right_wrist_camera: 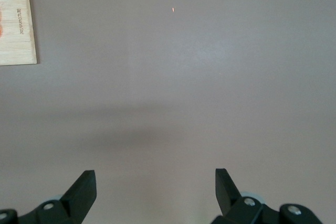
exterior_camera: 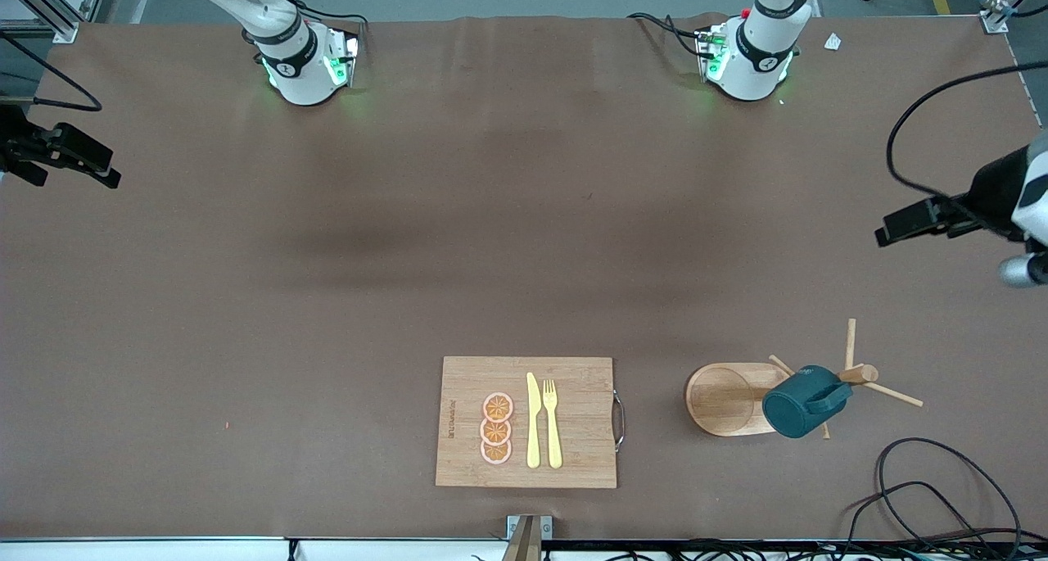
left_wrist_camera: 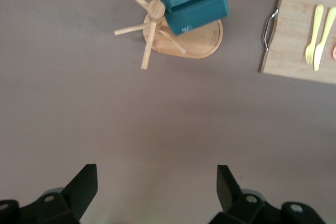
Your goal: Pass cup and hang on rack
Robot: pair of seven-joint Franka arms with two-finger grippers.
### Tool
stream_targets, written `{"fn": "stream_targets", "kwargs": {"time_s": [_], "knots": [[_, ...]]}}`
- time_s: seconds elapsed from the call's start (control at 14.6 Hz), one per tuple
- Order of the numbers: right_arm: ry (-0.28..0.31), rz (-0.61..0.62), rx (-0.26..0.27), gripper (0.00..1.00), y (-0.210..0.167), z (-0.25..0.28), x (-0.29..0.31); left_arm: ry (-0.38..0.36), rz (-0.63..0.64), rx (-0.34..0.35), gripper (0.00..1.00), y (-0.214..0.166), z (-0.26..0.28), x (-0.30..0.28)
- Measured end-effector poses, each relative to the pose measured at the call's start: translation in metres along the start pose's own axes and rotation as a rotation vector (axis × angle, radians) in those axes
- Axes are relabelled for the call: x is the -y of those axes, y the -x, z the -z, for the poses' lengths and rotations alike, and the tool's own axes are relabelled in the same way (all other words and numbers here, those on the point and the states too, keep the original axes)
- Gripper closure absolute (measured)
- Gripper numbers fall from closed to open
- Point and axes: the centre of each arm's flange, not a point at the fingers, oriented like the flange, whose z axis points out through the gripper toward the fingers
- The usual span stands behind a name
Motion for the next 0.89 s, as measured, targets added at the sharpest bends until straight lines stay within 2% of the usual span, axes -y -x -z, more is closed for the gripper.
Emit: {"fn": "stream_targets", "kwargs": {"time_s": [0.14,0.41,0.55,0.89], "knots": [[0.0,0.0,0.0,0.0,0.0,0.0,0.0,-0.005,-0.011,0.014,0.0,0.022,0.005,0.012],[0.0,0.0,0.0,0.0,0.0,0.0,0.0,-0.079,-0.06,0.007,0.0,0.065,0.008,-0.003],[0.0,0.0,0.0,0.0,0.0,0.0,0.0,-0.087,-0.065,-0.015,0.0,0.082,0.005,-0.003],[0.0,0.0,0.0,0.0,0.0,0.0,0.0,-0.098,-0.091,-0.012,0.0,0.105,0.0,-0.014]]}}
